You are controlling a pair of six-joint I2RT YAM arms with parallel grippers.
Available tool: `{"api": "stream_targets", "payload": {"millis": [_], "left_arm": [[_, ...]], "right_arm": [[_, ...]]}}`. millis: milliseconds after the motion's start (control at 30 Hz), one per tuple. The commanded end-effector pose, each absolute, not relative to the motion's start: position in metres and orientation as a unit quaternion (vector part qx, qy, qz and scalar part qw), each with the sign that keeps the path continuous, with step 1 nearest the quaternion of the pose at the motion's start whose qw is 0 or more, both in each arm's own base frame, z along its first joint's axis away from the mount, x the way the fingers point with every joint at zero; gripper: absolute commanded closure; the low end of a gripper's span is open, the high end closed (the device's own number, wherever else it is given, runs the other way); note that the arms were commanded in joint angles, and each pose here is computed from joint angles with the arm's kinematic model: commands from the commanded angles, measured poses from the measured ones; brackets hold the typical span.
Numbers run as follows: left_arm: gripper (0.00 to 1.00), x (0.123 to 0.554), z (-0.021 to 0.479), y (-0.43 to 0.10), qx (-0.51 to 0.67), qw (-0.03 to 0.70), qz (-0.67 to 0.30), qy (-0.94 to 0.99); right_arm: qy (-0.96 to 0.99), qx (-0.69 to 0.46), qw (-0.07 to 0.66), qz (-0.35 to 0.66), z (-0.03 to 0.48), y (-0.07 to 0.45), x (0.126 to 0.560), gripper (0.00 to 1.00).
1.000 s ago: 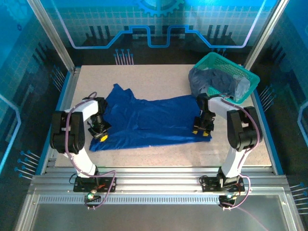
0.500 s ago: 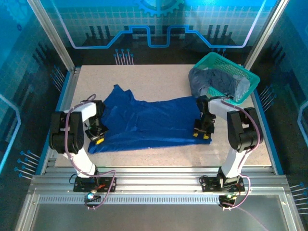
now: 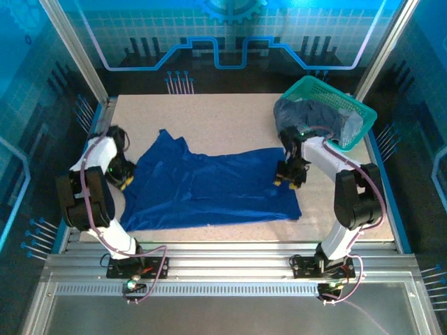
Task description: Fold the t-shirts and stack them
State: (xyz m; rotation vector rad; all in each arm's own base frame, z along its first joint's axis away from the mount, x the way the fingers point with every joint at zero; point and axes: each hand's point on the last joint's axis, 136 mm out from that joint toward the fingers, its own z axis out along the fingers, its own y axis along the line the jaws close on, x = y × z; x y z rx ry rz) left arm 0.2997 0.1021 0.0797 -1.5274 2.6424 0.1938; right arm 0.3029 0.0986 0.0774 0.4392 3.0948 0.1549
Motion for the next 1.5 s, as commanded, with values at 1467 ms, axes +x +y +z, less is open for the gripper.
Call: {"api": "stream_targets", "payload": {"millis": [1467], "left_arm": [[0.48, 0.565, 0.022, 0.023, -0.312, 0.155, -0.136, 0.928]], "right_arm": [[0.982, 0.145, 0.107, -0.063, 0.028, 0.069, 0.480, 0.95]]}}
